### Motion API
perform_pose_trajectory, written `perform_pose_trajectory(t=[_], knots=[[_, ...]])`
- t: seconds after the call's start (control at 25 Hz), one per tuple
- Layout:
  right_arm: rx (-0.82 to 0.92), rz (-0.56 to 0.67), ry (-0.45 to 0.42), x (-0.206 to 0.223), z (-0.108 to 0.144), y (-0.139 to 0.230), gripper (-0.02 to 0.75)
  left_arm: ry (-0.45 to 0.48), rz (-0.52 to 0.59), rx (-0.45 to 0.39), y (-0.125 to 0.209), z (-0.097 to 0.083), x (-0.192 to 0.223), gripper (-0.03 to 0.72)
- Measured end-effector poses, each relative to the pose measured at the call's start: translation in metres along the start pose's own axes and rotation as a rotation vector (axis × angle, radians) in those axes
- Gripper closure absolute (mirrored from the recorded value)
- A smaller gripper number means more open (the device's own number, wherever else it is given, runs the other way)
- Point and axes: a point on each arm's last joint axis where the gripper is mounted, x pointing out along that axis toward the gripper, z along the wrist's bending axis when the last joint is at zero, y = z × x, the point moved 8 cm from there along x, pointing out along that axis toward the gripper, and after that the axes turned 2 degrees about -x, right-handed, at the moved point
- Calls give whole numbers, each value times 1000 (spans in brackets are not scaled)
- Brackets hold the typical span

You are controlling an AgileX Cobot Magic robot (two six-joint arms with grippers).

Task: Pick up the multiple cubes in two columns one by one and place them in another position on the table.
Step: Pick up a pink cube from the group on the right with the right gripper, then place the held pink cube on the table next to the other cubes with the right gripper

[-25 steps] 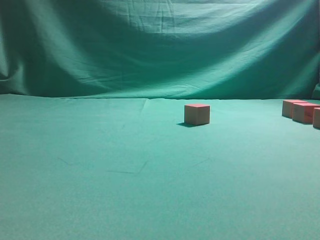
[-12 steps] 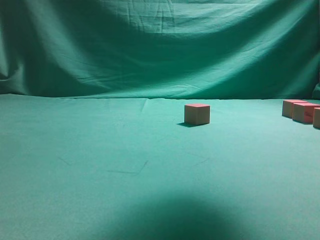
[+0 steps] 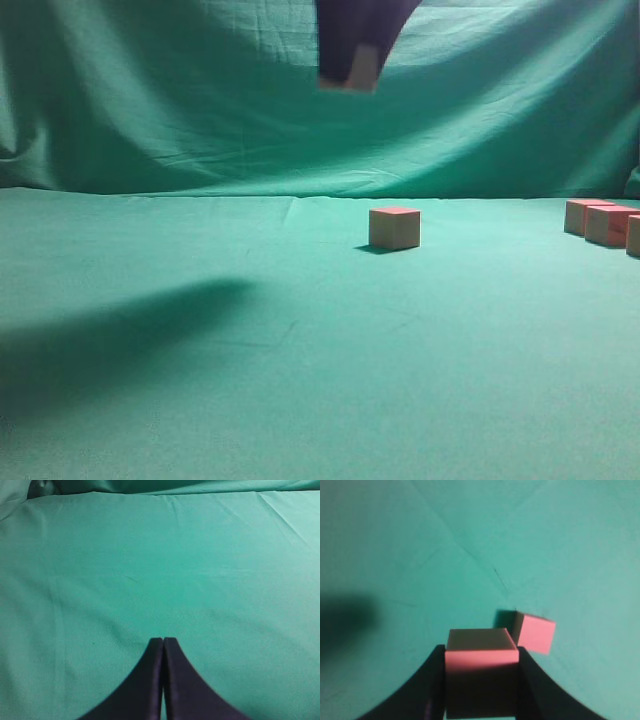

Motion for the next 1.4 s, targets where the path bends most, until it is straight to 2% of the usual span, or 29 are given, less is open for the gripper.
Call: perform_pose_trajectory(t=[0.36,0.52,0.64,0.96,1.24,1.4], knots=[[-146,23,0,51,-8,-45,474,0,0,0,0,0,0,688],[-38,47,16,66,-11,-45,474,0,0,0,0,0,0,688],[-31,71,19,74,-12,-42,474,0,0,0,0,0,0,688],[-269,98,19,84,-24,-36,474,0,0,0,0,0,0,688],[-321,84,-94,103,-36,-24,474,0,0,0,0,0,0,688],[-377,70,-120,105,-41,-22,474,0,0,0,0,0,0,688]])
